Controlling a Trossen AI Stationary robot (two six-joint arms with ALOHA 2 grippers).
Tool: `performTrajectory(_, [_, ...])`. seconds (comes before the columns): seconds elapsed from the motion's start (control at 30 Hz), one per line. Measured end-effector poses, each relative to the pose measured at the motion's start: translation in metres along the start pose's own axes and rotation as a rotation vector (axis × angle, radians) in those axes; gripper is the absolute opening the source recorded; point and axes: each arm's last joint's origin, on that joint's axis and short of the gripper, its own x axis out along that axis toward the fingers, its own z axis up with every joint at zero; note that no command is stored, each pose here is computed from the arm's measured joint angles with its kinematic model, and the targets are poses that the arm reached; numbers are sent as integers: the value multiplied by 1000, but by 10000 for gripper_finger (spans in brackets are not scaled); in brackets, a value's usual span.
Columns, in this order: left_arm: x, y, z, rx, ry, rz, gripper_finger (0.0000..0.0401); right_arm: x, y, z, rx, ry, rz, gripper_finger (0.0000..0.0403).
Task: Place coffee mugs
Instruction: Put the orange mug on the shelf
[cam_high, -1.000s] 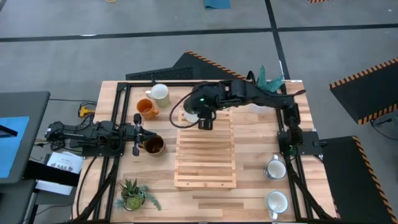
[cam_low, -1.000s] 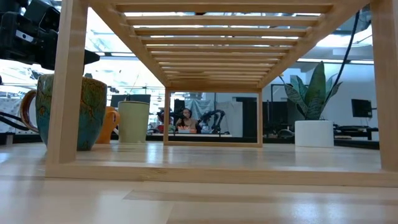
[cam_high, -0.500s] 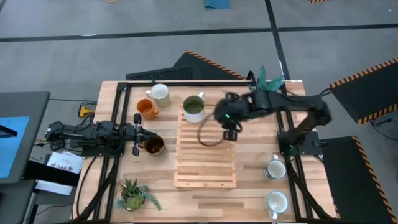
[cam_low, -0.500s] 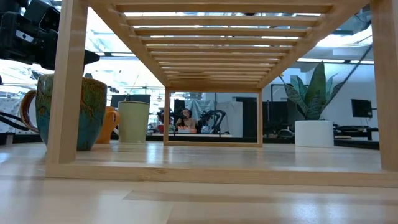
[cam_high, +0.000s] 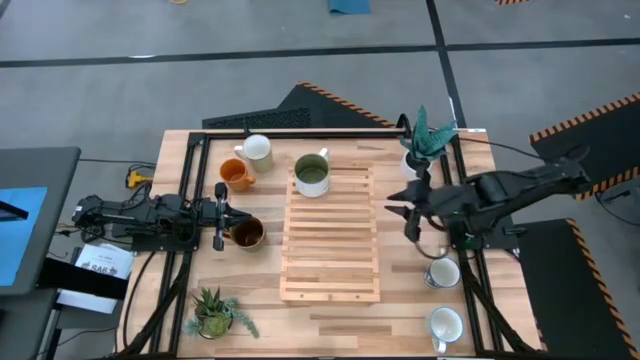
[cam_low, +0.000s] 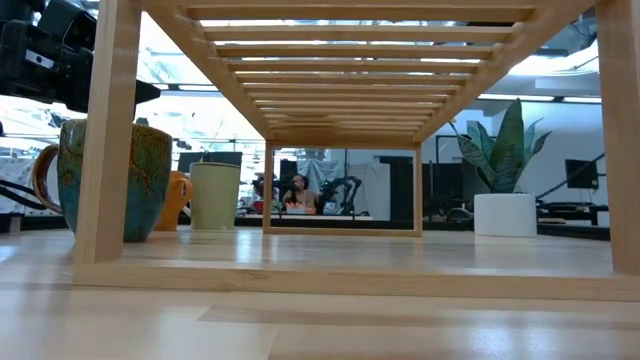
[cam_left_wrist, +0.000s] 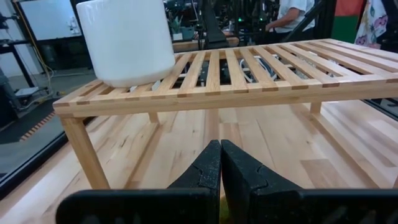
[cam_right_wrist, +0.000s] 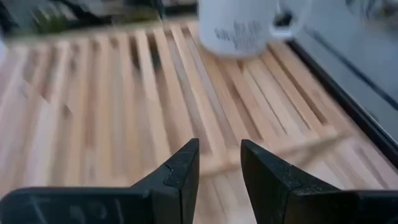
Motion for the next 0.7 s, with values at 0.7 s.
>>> performTrajectory(0.7, [-1, 4, 16, -294, -174, 70, 0, 14, 2, -54, -16, -207, 96, 143])
